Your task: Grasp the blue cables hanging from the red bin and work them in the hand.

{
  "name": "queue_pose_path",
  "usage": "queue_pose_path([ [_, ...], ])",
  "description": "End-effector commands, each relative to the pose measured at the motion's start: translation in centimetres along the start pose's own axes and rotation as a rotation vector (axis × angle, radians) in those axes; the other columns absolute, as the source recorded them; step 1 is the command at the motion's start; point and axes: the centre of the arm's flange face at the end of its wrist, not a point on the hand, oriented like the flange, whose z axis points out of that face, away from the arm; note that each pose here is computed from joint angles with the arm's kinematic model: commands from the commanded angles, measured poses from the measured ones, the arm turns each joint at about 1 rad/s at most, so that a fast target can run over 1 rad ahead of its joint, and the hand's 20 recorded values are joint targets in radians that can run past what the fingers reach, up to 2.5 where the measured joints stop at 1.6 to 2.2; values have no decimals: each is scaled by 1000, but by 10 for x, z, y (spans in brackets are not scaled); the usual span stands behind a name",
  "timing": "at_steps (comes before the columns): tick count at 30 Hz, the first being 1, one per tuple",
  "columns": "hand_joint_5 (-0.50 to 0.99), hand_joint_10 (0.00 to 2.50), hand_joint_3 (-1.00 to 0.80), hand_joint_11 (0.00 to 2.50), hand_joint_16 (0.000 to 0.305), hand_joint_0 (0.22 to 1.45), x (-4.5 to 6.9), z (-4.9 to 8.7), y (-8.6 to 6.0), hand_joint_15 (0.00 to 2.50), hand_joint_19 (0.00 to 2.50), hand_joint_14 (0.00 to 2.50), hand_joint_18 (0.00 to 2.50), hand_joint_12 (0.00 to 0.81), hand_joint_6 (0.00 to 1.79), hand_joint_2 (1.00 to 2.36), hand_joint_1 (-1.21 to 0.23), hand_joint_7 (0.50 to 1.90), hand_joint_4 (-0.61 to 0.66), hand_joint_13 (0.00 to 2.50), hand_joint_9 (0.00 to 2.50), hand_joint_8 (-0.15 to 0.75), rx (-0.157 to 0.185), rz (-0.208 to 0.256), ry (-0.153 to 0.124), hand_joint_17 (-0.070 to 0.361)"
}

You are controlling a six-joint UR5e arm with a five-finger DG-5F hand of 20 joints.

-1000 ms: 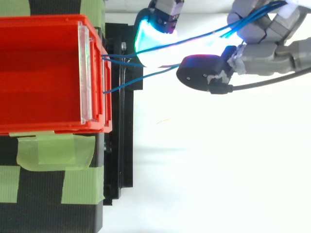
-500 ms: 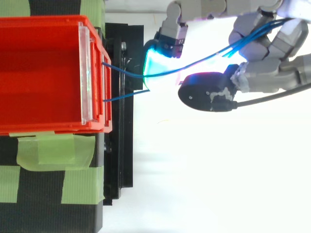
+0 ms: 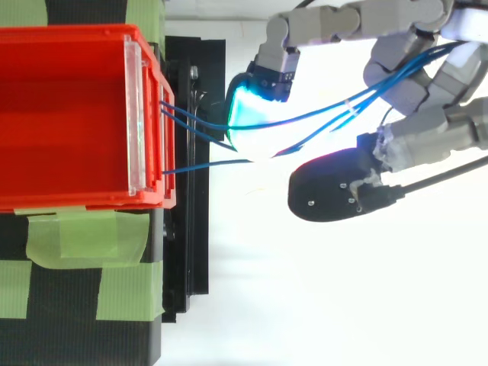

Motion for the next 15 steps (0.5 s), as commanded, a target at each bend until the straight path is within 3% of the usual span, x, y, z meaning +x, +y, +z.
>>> queue_pose_path([
  [1, 277, 2500, -502, 2500, 209, 889, 0, -1, 1, 2079, 764, 2500, 2425, 704, 6, 1018, -701, 1254, 254, 2067, 1913, 510, -2, -2, 1, 157],
  [8, 317, 2500, -771, 2500, 209, 837, 2, 0, 1, 2079, 764, 2500, 2425, 704, 3, 1009, -689, 1310, 261, 2067, 1913, 510, -3, -28, 3, 157],
  [15, 354, 2500, -872, 2500, 209, 823, 1, -1, 2, 2079, 764, 2500, 2425, 704, 2, 1005, -677, 1339, 266, 2067, 1913, 510, -2, -31, 2, 157],
])
